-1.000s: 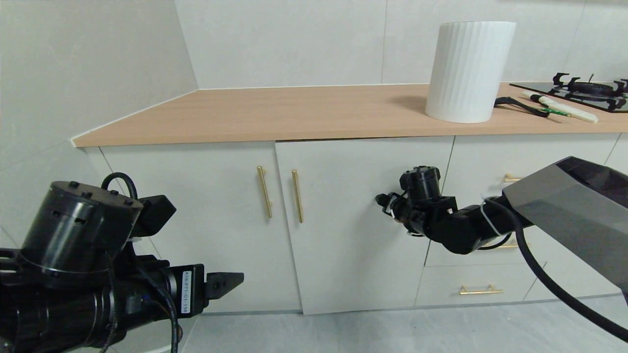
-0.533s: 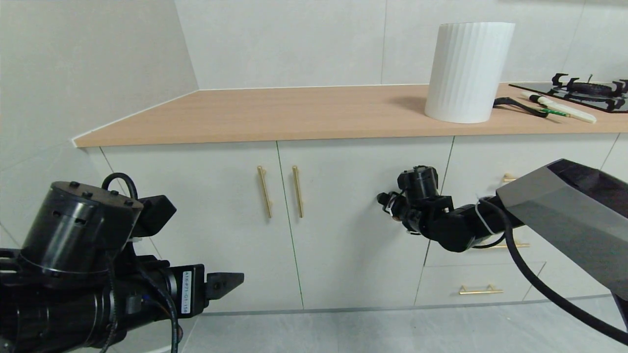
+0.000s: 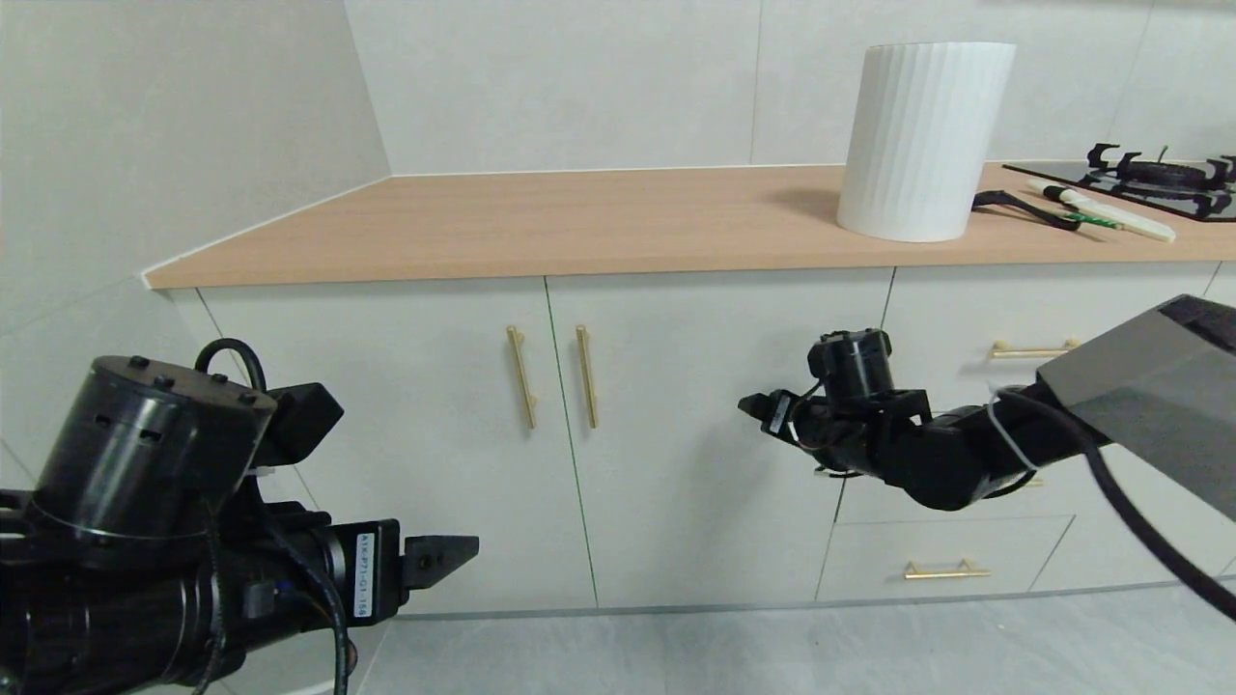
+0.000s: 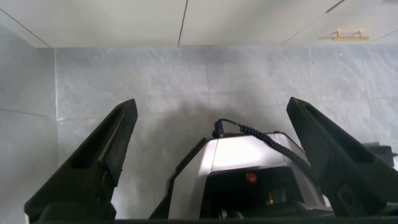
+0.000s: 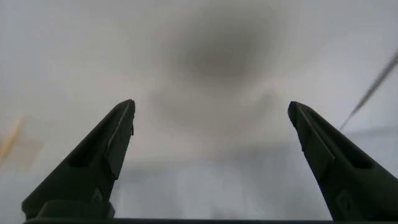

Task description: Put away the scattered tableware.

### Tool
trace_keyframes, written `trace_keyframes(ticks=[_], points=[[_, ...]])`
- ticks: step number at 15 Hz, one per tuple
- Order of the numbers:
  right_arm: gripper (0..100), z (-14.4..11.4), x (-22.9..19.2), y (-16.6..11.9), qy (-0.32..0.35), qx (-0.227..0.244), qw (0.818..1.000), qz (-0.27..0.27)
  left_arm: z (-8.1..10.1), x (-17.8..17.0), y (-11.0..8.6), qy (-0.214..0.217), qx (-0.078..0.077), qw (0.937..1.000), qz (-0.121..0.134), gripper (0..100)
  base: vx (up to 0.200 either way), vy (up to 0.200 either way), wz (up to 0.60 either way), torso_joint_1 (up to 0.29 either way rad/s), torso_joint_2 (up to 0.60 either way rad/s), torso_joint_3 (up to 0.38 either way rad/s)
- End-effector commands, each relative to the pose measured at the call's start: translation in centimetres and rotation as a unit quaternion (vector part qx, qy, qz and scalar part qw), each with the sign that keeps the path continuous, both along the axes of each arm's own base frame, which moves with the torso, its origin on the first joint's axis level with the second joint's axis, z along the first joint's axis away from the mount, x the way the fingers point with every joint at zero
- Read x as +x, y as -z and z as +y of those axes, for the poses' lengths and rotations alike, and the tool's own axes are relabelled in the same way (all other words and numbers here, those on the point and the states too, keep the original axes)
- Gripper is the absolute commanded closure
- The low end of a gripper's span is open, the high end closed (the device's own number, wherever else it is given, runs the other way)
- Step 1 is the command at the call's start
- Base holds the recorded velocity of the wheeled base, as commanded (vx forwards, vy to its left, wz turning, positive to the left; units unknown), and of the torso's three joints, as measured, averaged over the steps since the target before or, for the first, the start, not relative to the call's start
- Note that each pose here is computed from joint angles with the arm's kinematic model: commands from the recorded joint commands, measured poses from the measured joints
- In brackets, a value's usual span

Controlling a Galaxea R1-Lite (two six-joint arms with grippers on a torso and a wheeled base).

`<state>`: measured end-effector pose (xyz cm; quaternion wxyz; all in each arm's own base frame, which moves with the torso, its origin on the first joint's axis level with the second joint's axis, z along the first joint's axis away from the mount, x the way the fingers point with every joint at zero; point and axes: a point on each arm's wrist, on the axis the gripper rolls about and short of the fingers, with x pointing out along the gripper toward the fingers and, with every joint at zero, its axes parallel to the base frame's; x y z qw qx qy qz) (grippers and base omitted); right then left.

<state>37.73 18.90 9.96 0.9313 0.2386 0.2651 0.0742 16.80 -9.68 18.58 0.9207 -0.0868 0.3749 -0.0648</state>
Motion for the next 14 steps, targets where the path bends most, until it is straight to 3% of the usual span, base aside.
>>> trace_keyframes(ticks=[1, 5, 6, 8, 9, 10, 12, 13, 14], points=[[0, -2.0, -5.0, -3.9, -0.095, 0.012, 0.995, -0.010, 0.1, -0.2, -0.2, -0.001, -0.002, 1.0000, -0.005, 0, 0.000, 0.000, 0.00, 0.000, 0.00, 0.000], [0, -5.0, -10.3, -7.3, -0.098, -0.014, 0.994, -0.053, 1.2, -1.8, -2.1, -0.011, -0.020, 0.9983, -0.054, 0, 0.000, 0.000, 0.00, 0.000, 0.00, 0.000], [0, -6.1, -11.7, -8.1, -0.074, -0.037, 0.994, -0.073, 1.7, -2.5, -2.9, -0.021, -0.016, 0.9964, -0.081, 0, 0.000, 0.000, 0.00, 0.000, 0.00, 0.000], [0, -9.0, -16.3, -9.7, 0.010, -0.073, 0.991, -0.114, 3.8, -4.7, -4.1, -0.047, 0.007, 0.9893, -0.138, 0, 0.000, 0.000, 0.00, 0.000, 0.00, 0.000], [0, -9.1, -16.4, -9.8, 0.012, -0.073, 0.991, -0.116, 3.8, -4.8, -4.2, -0.048, 0.007, 0.9890, -0.140, 0, 0.000, 0.000, 0.00, 0.000, 0.00, 0.000], [0, -11.2, -20.5, -10.6, 0.026, -0.062, 0.987, -0.149, 5.7, -7.4, -4.0, -0.056, 0.016, 0.9830, -0.174, 0, 0.000, 0.000, 0.00, 0.000, 0.00, 0.000], [0, -13.6, -25.4, -12.1, 0.029, -0.062, 0.973, -0.222, 8.0, -10.9, -2.2, -0.061, 0.054, 0.9748, -0.208, 0, 0.000, 0.000, 0.00, 0.000, 0.00, 0.000], [0, -14.3, -26.8, -12.4, 0.032, -0.059, 0.968, -0.243, 8.5, -11.9, -1.7, -0.059, 0.065, 0.9713, -0.221, 0, 0.000, 0.000, 0.00, 0.000, 0.00, 0.000], [0, -16.0, -29.6, -12.7, 0.047, -0.072, 0.955, -0.283, 9.5, -14.2, -0.8, -0.065, 0.077, 0.9606, -0.259, 0, 0.000, 0.000, 0.00, 0.000, 0.00, 0.000]])
